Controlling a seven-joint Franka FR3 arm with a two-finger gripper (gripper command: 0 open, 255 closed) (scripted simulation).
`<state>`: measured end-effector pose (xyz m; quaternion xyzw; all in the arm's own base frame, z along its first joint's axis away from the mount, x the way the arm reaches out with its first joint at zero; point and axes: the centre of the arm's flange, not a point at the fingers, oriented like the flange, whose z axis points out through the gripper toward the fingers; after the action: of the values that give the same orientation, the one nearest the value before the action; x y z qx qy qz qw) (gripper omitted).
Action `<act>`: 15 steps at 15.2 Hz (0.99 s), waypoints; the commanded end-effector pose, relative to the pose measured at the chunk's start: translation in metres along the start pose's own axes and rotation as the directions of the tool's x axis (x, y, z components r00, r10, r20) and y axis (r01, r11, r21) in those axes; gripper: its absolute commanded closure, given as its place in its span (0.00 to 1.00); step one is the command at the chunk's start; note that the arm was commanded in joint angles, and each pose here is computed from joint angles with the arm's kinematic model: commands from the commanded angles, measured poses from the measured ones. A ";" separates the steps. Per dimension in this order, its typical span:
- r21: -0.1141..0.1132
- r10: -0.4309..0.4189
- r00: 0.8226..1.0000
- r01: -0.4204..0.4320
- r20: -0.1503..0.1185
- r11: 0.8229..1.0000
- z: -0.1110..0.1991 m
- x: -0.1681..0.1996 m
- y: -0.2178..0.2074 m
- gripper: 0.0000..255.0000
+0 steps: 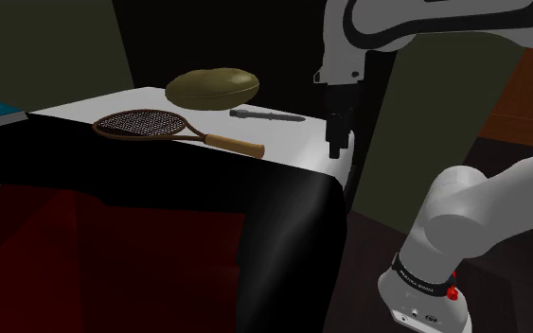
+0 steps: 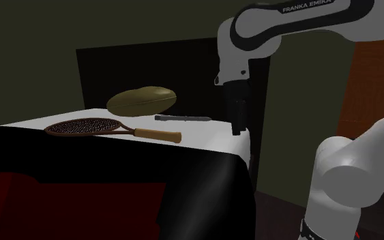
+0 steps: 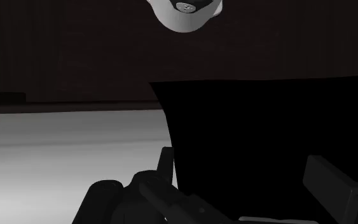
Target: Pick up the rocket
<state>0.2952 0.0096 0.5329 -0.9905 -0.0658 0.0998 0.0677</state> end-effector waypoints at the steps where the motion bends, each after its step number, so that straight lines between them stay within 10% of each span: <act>1: 0.000 0.000 1.000 0.000 0.000 1.000 0.000 0.000 0.000 0.00; 15: -0.066 -0.113 0.991 0.108 -0.068 0.992 -0.029 0.128 0.108 0.00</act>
<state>0.4257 -0.0740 0.5234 -0.9901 -0.1166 0.0616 0.0471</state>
